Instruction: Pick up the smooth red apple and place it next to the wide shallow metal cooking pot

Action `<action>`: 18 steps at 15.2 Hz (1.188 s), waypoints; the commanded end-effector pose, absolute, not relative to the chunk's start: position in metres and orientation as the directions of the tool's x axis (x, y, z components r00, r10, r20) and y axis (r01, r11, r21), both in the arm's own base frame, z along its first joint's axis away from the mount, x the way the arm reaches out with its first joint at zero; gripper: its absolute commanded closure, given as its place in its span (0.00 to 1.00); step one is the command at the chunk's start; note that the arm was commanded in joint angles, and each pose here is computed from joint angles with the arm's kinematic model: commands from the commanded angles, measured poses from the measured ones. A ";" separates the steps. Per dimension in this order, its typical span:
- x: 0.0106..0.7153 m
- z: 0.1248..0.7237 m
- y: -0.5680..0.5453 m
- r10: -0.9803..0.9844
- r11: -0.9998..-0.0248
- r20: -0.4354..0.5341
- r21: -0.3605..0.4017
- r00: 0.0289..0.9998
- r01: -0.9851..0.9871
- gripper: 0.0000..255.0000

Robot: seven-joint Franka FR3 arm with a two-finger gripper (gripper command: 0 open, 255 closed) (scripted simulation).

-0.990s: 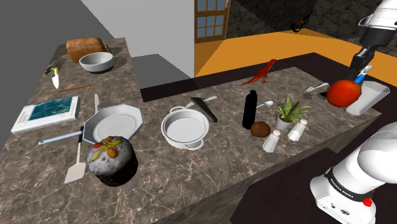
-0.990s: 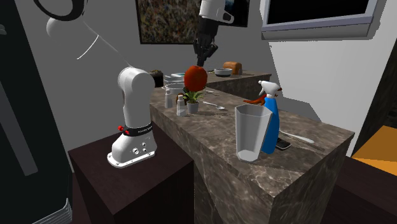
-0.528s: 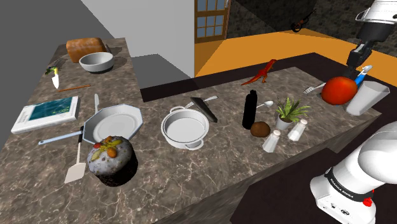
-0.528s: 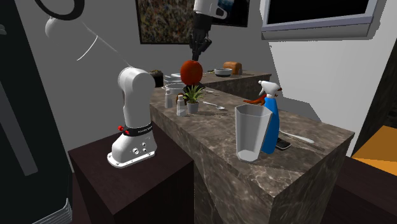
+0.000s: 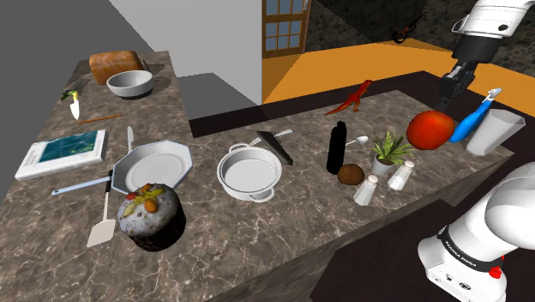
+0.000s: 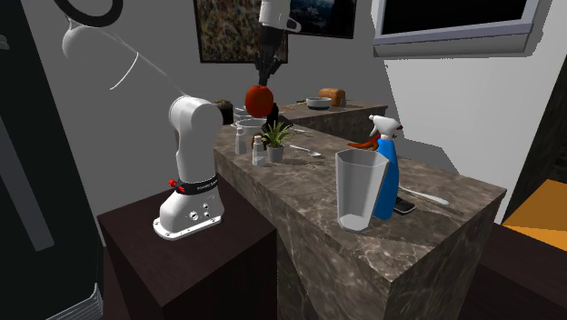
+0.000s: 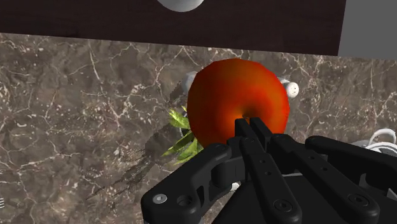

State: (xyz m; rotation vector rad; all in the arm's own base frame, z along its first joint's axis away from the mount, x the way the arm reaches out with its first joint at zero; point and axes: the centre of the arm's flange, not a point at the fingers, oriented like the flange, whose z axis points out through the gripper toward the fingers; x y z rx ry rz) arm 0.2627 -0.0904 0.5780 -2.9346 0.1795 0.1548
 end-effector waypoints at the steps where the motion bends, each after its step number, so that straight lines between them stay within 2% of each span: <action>1: 0.268 0.581 -0.064 -0.111 -0.973 -0.116 -0.190 0.987 -0.132 1.00; 18: 0.327 0.582 0.152 -0.111 -0.973 -0.116 -0.190 0.987 -0.132 1.00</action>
